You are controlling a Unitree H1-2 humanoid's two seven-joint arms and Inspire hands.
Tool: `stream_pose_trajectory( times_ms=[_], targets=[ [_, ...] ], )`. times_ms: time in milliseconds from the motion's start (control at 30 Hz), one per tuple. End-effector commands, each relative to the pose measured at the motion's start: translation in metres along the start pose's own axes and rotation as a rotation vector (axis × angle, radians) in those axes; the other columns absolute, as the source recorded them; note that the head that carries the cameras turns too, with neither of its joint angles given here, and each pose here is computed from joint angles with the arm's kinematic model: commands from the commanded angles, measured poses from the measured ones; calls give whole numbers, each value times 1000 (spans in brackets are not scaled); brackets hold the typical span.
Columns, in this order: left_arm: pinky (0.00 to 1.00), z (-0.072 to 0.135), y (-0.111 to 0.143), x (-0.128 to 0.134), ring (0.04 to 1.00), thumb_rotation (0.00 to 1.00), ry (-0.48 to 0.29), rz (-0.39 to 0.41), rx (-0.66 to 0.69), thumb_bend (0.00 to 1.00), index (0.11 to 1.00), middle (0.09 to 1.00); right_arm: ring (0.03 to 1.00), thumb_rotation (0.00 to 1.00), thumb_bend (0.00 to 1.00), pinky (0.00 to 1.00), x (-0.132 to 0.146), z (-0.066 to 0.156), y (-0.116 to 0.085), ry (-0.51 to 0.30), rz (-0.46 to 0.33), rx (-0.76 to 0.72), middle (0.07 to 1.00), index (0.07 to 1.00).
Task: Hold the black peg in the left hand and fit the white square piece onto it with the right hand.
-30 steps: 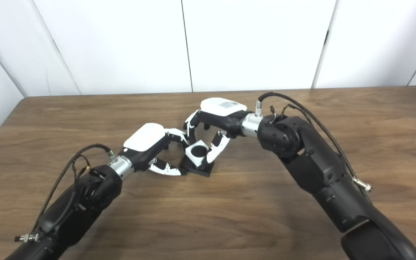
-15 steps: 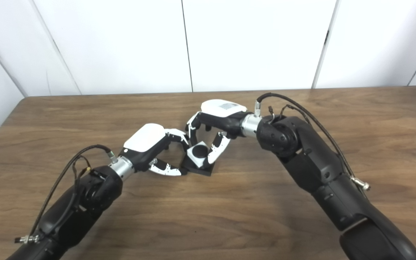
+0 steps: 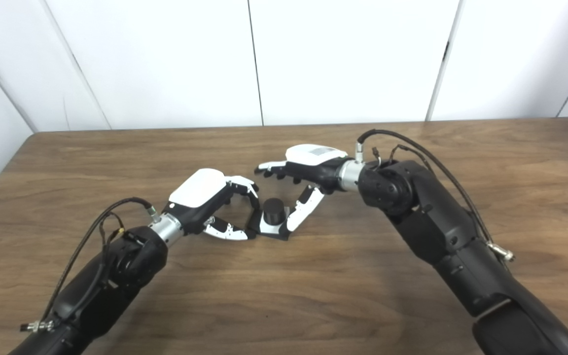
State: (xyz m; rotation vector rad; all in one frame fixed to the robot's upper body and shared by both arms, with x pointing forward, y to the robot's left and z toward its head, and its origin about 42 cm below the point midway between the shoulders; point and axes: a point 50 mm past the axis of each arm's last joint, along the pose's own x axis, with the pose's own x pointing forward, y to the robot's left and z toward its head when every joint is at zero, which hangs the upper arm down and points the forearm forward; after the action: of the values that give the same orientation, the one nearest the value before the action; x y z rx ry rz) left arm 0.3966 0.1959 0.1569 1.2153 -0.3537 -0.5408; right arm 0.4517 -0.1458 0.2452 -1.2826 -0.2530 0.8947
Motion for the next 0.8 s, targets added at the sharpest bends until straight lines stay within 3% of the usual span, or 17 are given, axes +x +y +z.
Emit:
stream_pose_trajectory(
  times_ms=[0,200,333,533,700,767],
  targets=[
    [580,0,-31,-5,725,234,18,-142,4,801,558,790,859,481,1000,731,-4,9,-28,-37,-89,-16,899,937],
    [575,1,-31,-6,724,227,19,-141,2,806,556,788,866,540,1000,754,-12,4,-34,-30,-110,11,912,948],
    [579,0,-33,-6,728,226,23,-143,4,806,556,788,857,557,1000,730,-24,-4,-42,-27,-164,47,905,932],
    [591,-2,-32,-7,740,230,27,-148,4,793,559,794,822,477,977,672,-43,-24,-54,-64,-288,124,847,826],
    [576,-4,-32,-7,725,221,21,-137,-3,802,546,787,771,436,895,662,-60,-39,-54,-117,-440,166,787,751],
    [580,-4,-31,-7,726,217,17,-136,-3,802,546,786,740,372,855,639,-65,-43,-50,-131,-518,218,764,730]
  ],
)
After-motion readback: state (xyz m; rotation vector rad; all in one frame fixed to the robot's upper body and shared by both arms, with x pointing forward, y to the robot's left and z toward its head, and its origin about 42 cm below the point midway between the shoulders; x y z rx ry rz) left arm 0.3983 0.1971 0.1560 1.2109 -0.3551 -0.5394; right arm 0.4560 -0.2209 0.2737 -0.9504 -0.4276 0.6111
